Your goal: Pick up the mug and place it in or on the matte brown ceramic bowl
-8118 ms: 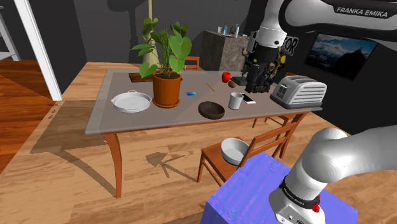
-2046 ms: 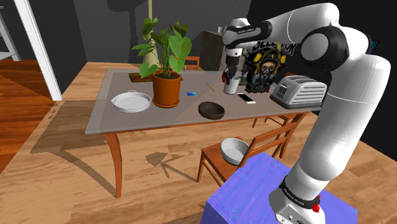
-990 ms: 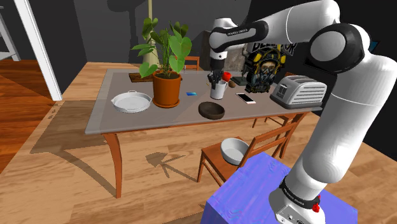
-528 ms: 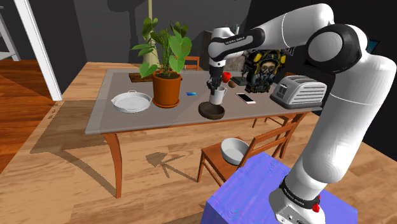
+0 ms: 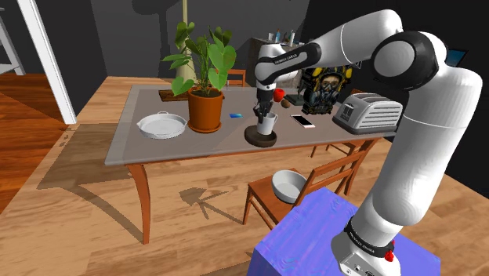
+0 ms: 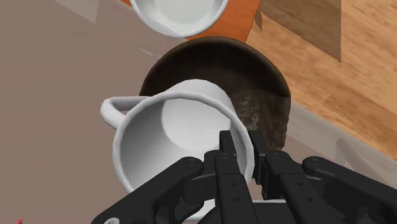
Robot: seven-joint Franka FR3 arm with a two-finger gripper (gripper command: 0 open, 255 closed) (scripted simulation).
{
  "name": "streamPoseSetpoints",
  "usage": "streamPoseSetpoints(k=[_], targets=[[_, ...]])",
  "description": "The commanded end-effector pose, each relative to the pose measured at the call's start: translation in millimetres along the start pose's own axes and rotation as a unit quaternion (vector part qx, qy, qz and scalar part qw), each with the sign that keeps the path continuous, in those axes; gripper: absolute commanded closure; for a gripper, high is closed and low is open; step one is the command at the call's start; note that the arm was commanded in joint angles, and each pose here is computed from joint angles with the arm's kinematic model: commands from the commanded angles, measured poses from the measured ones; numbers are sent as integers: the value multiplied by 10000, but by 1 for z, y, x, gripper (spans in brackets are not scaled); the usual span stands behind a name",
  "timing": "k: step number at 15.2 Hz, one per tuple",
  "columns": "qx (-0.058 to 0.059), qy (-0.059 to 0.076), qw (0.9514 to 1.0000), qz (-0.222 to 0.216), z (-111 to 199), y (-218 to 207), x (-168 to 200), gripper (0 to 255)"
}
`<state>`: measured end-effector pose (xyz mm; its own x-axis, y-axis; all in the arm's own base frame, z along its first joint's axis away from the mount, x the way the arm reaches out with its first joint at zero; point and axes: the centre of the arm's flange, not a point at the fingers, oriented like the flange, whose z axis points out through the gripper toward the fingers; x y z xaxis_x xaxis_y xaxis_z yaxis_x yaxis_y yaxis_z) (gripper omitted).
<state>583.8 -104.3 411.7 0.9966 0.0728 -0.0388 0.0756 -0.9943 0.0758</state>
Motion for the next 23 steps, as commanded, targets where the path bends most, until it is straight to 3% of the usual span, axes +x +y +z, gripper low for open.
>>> streamPoseSetpoints(k=[1,5,6,11,15,23], targets=[[-1,4,10000,0,1,0,0,255],[-1,4,10000,0,1,0,0,255],[-1,4,10000,0,1,0,0,0],[-1,4,10000,0,1,0,0,0],[-1,4,10000,0,-49,0,0,0],[-1,4,10000,0,-49,0,0,0]])
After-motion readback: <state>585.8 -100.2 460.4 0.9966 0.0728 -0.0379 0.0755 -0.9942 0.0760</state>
